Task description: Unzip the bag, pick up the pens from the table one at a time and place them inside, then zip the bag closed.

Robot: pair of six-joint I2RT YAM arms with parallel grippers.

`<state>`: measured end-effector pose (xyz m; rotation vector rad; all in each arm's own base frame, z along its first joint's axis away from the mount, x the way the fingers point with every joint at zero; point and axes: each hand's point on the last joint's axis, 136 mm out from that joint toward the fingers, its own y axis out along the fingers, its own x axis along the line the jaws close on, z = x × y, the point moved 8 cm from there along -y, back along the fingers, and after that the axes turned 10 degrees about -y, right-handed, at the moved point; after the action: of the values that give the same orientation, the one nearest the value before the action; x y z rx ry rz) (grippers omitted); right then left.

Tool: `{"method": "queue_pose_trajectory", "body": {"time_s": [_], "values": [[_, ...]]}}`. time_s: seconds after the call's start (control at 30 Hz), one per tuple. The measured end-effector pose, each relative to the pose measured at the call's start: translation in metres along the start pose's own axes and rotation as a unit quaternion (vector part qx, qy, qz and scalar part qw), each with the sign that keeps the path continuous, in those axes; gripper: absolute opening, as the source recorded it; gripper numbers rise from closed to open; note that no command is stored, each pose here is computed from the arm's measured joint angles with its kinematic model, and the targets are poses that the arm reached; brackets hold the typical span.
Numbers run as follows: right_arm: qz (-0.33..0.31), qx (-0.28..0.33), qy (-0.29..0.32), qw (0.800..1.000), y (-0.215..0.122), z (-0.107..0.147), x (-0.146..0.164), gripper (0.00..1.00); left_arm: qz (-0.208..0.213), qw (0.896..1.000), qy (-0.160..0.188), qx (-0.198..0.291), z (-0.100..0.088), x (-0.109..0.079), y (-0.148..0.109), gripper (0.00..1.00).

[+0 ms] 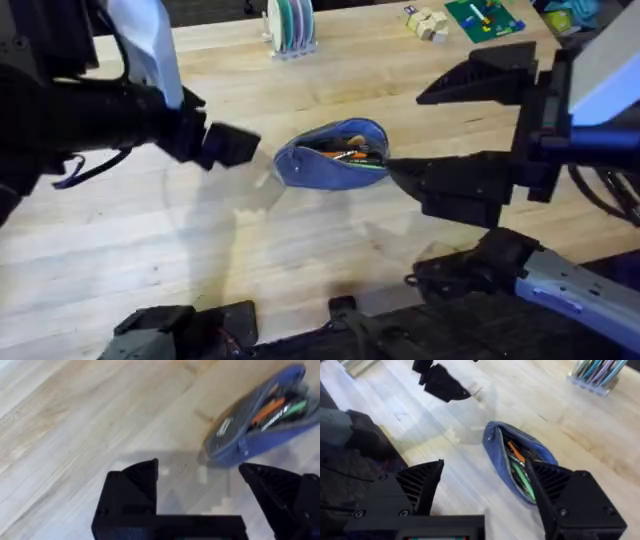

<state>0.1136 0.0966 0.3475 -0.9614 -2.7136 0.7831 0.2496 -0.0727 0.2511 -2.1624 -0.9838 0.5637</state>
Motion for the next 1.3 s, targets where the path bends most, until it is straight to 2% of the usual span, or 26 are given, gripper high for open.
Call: {"method": "queue_pose_trajectory", "body": {"time_s": [0.13,0.3,0.43,0.57,0.7,0.83,1.03,1.3], "values": [[-0.001,-0.001,0.037,0.999,0.0,0.0,0.0,0.998,0.021,0.998,0.052,0.025,0.014,0.002,-0.004,0.992],[-0.003,0.01,0.096,0.995,0.006,0.0,-0.002,0.998,0.054,0.991,0.12,0.02,0.022,0.003,-0.01,0.992],[-0.004,0.037,0.17,0.985,0.02,0.0,-0.006,0.998,0.059,0.985,0.163,0.009,0.025,0.01,-0.014,0.992],[-0.003,0.067,0.228,0.971,0.037,0.001,-0.011,0.998,0.067,0.983,0.173,0.007,0.029,0.019,-0.011,0.993],[-0.001,0.086,0.26,0.962,0.05,0.002,-0.016,0.998,0.088,0.977,0.192,0.006,0.032,0.024,-0.003,0.993],[0.001,0.093,0.277,0.956,0.063,-0.001,-0.02,0.997,0.111,0.97,0.215,-0.004,0.031,0.029,0.01,0.993],[0.0,0.124,0.306,0.944,0.083,0.003,-0.025,0.998,0.132,0.967,0.216,0.002,0.035,0.04,0.033,0.993],[-0.001,0.146,0.307,0.941,0.099,0.002,-0.01,0.998,0.132,0.966,0.221,0.0,0.035,0.044,0.037,0.993]]}}
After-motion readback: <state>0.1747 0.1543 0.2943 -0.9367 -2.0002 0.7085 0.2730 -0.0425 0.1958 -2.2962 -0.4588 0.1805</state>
